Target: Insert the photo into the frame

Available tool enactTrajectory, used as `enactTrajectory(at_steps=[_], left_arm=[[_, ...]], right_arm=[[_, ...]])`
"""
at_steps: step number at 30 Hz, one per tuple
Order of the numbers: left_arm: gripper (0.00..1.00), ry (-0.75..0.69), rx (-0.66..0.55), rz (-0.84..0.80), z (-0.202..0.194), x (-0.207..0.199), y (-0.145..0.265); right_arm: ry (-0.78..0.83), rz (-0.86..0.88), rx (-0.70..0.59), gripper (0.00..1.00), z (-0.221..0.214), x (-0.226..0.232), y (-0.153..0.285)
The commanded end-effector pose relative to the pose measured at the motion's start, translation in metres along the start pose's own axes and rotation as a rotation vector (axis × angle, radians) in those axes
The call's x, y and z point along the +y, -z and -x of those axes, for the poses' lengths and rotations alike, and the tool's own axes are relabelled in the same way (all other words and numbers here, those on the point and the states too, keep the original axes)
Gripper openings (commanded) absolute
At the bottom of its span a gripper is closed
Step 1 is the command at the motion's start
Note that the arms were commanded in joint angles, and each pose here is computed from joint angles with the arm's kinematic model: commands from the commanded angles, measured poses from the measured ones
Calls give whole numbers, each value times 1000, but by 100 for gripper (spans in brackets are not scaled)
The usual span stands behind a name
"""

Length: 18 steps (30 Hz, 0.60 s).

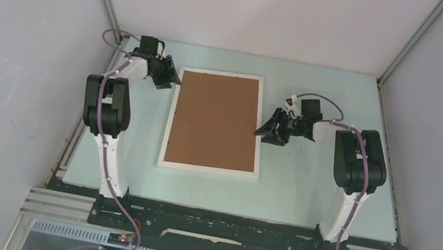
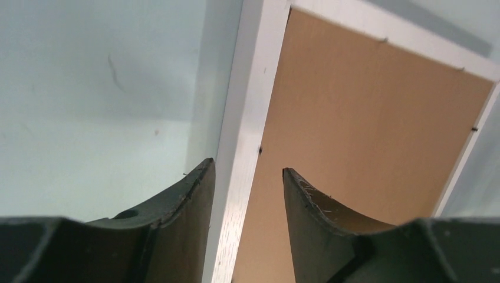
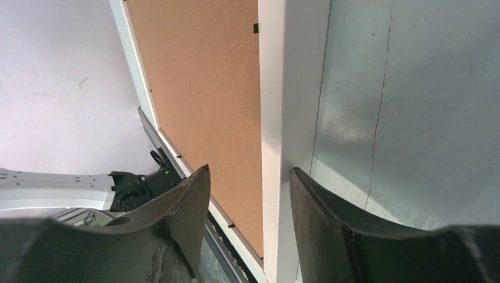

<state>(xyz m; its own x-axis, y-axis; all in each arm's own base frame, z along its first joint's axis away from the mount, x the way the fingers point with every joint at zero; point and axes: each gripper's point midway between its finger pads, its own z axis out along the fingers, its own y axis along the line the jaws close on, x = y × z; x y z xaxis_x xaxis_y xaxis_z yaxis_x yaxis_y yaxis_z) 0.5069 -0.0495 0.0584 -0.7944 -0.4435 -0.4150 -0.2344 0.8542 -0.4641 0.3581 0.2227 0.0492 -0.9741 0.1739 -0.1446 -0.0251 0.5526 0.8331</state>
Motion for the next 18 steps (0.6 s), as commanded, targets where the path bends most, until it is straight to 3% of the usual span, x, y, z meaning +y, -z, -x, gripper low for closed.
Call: enactTrajectory(at_steps=[1, 8, 18], left_arm=[[51, -32, -84, -20, 44, -10, 3], [38, -29, -49, -3, 43, -3, -13], [38, -41, 14, 7, 22, 7, -16]], right_arm=[[43, 42, 18, 59, 1, 17, -1], [44, 42, 14, 59, 2, 18, 0], [45, 50, 18, 59, 1, 21, -1]])
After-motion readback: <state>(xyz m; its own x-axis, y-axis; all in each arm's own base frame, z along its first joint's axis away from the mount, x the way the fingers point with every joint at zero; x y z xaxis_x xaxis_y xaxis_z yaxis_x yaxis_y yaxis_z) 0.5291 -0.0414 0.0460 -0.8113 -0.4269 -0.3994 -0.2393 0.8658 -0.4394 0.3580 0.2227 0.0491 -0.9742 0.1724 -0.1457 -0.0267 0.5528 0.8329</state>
